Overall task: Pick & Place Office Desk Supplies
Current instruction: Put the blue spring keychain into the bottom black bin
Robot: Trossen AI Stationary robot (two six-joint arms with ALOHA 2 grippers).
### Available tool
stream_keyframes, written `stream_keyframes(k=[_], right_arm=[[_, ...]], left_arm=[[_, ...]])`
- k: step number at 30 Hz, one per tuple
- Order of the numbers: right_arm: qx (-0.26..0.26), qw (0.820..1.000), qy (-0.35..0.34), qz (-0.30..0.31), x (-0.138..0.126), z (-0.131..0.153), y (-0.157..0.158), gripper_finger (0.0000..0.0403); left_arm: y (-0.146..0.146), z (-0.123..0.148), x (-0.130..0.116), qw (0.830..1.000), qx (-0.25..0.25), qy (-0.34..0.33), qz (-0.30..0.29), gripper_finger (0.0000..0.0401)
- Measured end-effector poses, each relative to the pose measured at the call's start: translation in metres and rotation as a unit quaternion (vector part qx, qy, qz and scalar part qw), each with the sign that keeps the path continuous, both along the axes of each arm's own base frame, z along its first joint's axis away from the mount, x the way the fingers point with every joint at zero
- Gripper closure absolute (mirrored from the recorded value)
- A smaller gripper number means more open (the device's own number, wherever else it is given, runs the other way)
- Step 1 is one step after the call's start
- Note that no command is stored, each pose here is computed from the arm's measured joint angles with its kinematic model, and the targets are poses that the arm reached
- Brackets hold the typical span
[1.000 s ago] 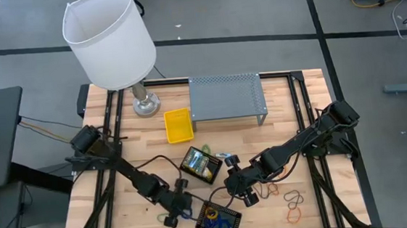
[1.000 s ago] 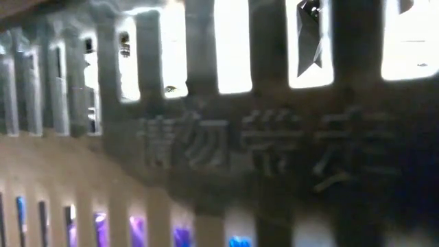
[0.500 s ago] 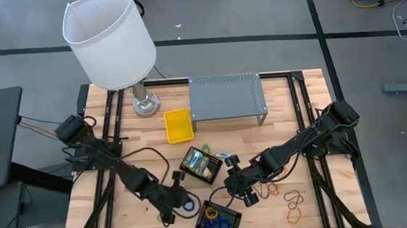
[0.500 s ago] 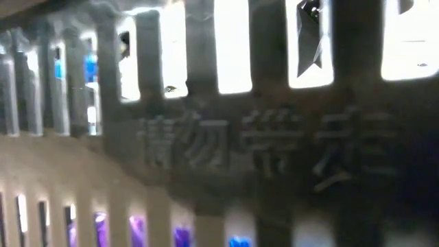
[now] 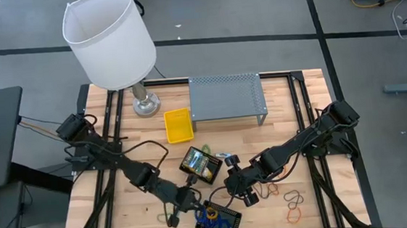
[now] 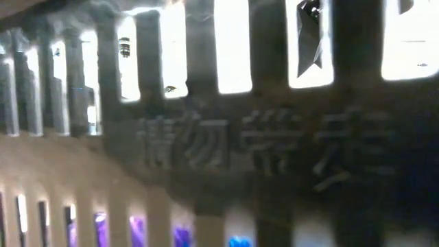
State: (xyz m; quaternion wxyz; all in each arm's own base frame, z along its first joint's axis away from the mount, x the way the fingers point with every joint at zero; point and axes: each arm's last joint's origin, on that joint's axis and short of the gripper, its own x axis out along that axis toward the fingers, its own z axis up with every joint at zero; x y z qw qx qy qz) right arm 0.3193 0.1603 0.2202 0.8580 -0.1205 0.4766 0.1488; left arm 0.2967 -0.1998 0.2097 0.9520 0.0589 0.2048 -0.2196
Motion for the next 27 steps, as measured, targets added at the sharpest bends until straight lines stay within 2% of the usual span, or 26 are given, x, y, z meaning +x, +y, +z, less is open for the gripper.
stream_keyframes(k=[4, 13, 18, 24, 27], right_arm=[[-0.001, 1.0, 0.002, -0.001, 0.0, 0.0, 0.0, 0.0234], [0.0, 1.0, 0.005, -0.004, -0.001, 0.0, 0.0, 0.0234], [0.0, 1.0, 0.005, -0.004, -0.001, 0.0, 0.0, 0.0234], [0.0, 1.0, 0.005, -0.004, -0.001, 0.0, 0.0, 0.0234], [0.0, 1.0, 0.005, -0.004, -0.001, 0.0, 0.0, 0.0234]], left_arm=[[0.006, -0.013, 0.014, 1.0, -0.019, 0.003, -0.024, 0.0392], [0.018, -0.047, 0.031, 0.997, -0.025, 0.053, -0.043, 0.0392], [0.018, -0.053, 0.035, 0.997, -0.028, 0.045, -0.049, 0.0375], [0.017, -0.051, 0.036, 0.997, -0.033, 0.034, -0.061, 0.0392], [0.016, -0.048, 0.037, 0.997, -0.04, 0.02, -0.061, 0.0376]])
